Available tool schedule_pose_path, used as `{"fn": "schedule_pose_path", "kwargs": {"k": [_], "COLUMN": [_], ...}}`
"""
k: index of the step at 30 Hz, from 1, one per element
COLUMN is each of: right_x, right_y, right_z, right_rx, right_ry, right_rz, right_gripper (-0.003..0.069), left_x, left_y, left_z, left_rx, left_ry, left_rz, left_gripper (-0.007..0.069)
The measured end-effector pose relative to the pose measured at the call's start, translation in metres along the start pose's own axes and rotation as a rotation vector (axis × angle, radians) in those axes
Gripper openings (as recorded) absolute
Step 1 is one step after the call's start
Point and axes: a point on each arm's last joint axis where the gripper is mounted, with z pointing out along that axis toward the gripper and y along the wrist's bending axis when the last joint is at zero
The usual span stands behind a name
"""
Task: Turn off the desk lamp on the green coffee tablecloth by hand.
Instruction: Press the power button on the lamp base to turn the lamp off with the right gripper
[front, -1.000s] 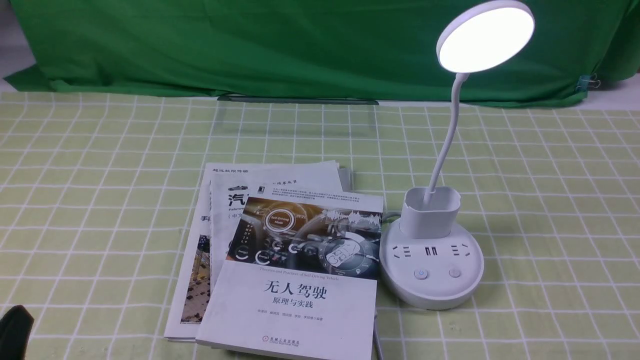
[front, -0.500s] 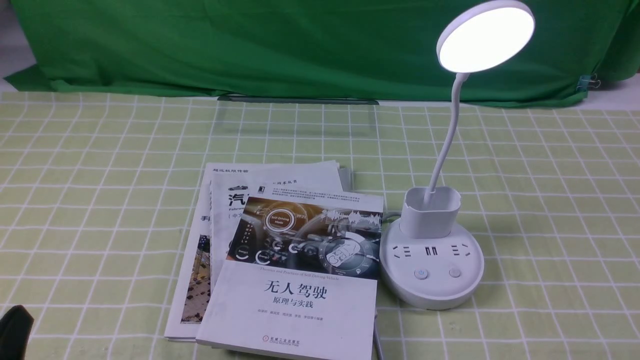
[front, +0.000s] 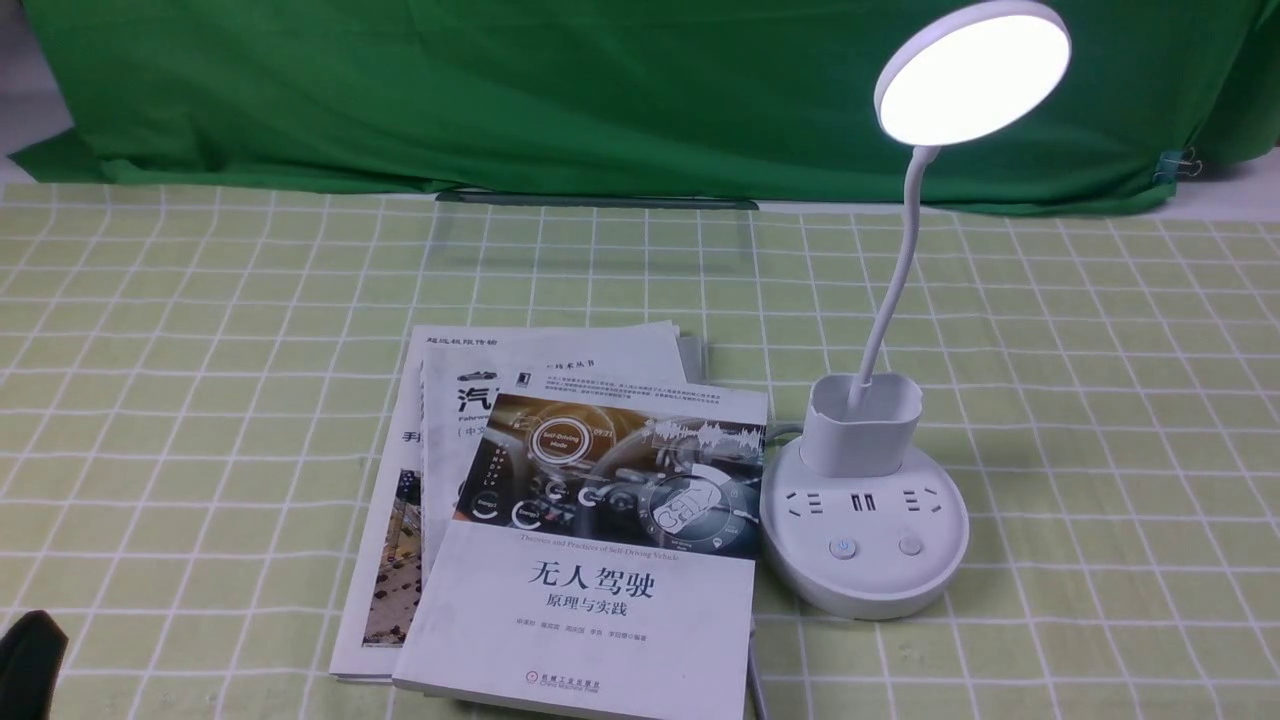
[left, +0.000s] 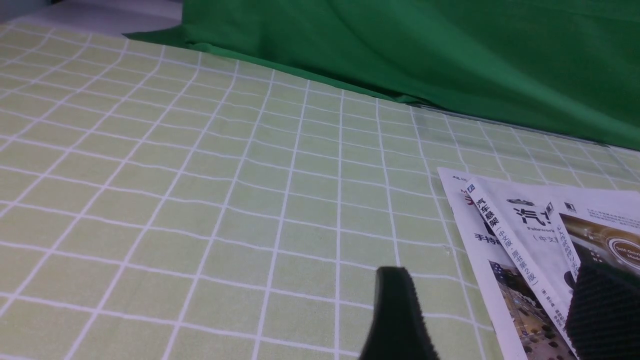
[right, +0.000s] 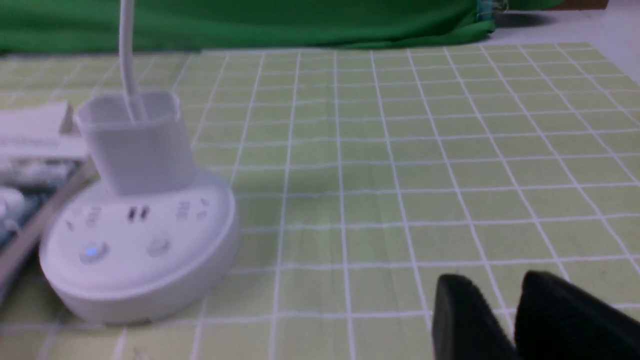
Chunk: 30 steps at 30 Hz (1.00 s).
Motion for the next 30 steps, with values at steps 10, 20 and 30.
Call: {"fn": "schedule_pose_path", "kwargs": {"k": [10,20,30], "right_x": [-0.024,-0.105,-0.139], "right_y": [0.001,0.020,0.061], "right_z": [-0.003,-0.008,0.089], "right_rx": [-0.064,-0.095,-0.162], "right_ry": [-0.263,0.383,0.954], "right_rz": [0.436,0.106,-0.205], "right_gripper": [0.0235,0.0054,0.0046], "left_x": [0.000,0.000,0.000], "left_y": [0.000,0.000,0.000], "left_z": [0.000,0.000,0.000], "left_rx": [0.000,0.000,0.000], "left_ry": [0.000,0.000,0.000], "left_rz": [-0.001,-0.001,-0.001], "left_gripper": [0.0410,0.0410,0.0410]}}
